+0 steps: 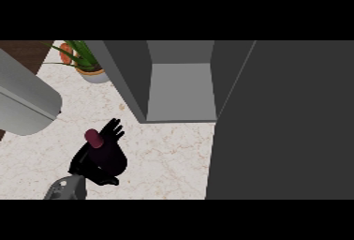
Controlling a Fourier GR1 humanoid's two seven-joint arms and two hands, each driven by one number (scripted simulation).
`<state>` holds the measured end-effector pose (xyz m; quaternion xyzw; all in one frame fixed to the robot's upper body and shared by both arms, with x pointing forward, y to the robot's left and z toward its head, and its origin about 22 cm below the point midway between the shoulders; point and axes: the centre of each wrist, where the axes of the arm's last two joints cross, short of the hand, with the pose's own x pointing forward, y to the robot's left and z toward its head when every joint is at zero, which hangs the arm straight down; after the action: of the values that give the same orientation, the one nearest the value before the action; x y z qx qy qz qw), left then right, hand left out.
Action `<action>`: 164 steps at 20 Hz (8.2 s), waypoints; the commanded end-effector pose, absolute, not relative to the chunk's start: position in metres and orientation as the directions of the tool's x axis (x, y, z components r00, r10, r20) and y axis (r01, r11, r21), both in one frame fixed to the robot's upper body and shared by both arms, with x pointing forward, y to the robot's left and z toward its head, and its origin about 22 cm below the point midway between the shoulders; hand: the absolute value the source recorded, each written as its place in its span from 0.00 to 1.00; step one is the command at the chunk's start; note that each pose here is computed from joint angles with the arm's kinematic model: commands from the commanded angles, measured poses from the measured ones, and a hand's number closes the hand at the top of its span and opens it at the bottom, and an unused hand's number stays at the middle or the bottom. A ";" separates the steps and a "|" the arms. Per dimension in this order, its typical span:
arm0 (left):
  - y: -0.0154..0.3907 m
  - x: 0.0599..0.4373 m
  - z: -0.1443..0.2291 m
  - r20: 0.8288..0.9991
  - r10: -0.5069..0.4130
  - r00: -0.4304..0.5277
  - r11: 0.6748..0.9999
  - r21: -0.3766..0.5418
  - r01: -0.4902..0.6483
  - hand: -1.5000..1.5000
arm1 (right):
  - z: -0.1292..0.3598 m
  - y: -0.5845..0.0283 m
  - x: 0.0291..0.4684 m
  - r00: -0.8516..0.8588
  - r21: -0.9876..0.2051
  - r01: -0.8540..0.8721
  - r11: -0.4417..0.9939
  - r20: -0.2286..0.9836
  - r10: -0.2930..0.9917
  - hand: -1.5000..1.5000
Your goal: Pick up the wine, place it into the cabinet and close the cabinet
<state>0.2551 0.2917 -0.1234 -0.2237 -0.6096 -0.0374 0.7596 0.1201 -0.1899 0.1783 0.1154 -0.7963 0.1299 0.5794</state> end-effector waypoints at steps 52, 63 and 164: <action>0.124 0.243 0.053 0.919 0.338 -0.202 0.941 -0.326 0.092 1.00 | 0.211 -0.201 0.087 -0.342 -0.031 -0.356 0.934 0.934 -0.100 0.00; 0.106 0.311 0.051 0.955 0.256 -0.147 0.966 -0.258 0.006 1.00 | 0.211 -0.207 0.090 -0.367 -0.041 -0.353 0.935 0.925 -0.098 0.00; 0.080 0.418 0.049 0.951 0.087 -0.296 0.995 -0.098 -0.021 0.00 | 0.194 -0.206 0.085 -0.356 -0.037 -0.360 0.932 0.929 -0.100 0.00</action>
<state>0.4220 0.0846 0.0420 0.0079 -0.7998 0.0444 0.5985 0.1160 -0.1971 0.1628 0.1434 -0.7922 0.1200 0.5809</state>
